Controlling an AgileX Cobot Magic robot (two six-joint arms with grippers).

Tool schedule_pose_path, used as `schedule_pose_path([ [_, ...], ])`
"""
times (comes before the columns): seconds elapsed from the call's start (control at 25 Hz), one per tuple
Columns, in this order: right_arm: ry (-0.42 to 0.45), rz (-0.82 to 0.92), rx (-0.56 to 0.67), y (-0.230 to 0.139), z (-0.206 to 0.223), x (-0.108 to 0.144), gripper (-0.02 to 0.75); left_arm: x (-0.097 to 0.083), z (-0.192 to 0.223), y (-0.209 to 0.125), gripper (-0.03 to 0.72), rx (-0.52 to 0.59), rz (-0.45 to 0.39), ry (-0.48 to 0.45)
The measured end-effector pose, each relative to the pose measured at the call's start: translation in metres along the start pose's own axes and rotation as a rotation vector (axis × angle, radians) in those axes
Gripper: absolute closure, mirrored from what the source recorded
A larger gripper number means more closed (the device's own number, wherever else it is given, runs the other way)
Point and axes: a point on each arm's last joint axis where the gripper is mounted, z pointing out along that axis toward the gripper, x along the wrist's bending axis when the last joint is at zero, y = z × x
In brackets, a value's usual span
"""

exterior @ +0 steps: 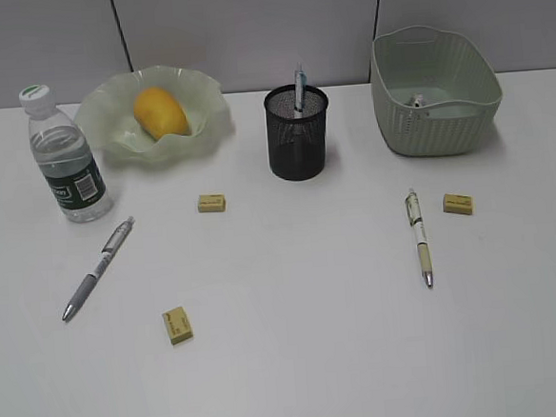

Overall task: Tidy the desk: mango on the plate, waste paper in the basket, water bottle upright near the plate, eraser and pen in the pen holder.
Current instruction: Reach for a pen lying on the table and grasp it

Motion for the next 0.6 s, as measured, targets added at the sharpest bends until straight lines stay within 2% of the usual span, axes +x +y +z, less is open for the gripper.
schedule_pose_path([
  [0.4, -0.016, 0.02, -0.108, -0.008, -0.014, -0.003, 0.244, 0.0, 0.0, 0.0, 0.169, 0.0, 0.0, 0.0],
  [0.6, -0.07, 0.074, -0.135, -0.01, -0.016, -0.008, 0.244, 0.0, 0.0, 0.0, 0.172, 0.0, 0.0, 0.0],
])
